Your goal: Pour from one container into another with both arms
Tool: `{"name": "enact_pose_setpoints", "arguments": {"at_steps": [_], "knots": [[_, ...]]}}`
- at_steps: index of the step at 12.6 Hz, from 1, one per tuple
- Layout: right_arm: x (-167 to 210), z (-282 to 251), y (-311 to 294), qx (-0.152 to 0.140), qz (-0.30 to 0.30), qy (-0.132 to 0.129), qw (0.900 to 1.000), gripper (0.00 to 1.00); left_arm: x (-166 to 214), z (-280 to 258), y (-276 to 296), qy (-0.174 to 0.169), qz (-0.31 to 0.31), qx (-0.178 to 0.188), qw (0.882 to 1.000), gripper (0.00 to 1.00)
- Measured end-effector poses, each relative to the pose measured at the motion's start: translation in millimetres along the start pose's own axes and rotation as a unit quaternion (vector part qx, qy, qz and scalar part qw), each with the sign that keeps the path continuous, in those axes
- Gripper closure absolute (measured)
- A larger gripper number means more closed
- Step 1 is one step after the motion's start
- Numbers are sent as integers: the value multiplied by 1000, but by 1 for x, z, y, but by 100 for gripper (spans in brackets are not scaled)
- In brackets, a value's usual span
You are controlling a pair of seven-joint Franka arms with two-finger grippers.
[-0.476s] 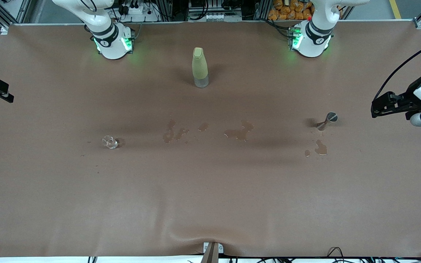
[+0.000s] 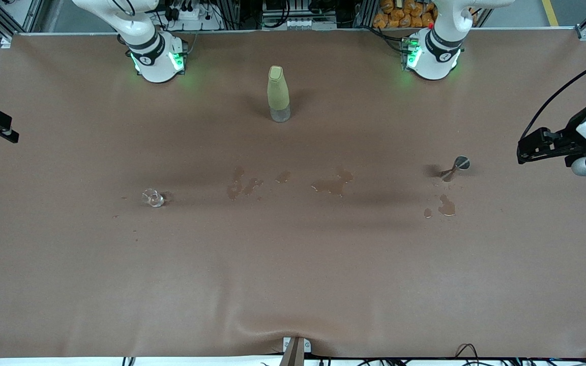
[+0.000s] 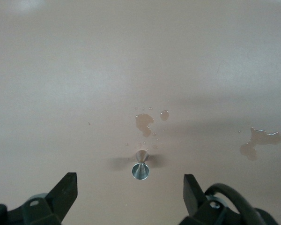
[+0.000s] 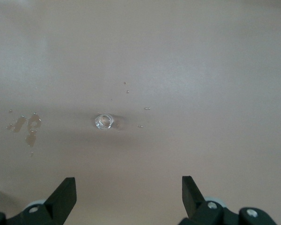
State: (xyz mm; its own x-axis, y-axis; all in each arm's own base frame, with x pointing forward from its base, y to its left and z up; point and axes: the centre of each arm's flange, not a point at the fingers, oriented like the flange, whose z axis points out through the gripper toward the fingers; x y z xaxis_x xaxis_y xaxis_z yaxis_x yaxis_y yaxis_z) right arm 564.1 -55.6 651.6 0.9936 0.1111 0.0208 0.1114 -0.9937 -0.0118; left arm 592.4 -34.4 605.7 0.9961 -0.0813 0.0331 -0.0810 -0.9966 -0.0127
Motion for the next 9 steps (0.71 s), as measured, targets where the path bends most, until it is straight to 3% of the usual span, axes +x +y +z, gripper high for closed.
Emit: {"name": "enact_pose_setpoints", "arguments": {"at_steps": [9], "knots": [[-1,-3,7,-1,6,4,1000,0,0,0,2,0,2,0,1000,0]]}}
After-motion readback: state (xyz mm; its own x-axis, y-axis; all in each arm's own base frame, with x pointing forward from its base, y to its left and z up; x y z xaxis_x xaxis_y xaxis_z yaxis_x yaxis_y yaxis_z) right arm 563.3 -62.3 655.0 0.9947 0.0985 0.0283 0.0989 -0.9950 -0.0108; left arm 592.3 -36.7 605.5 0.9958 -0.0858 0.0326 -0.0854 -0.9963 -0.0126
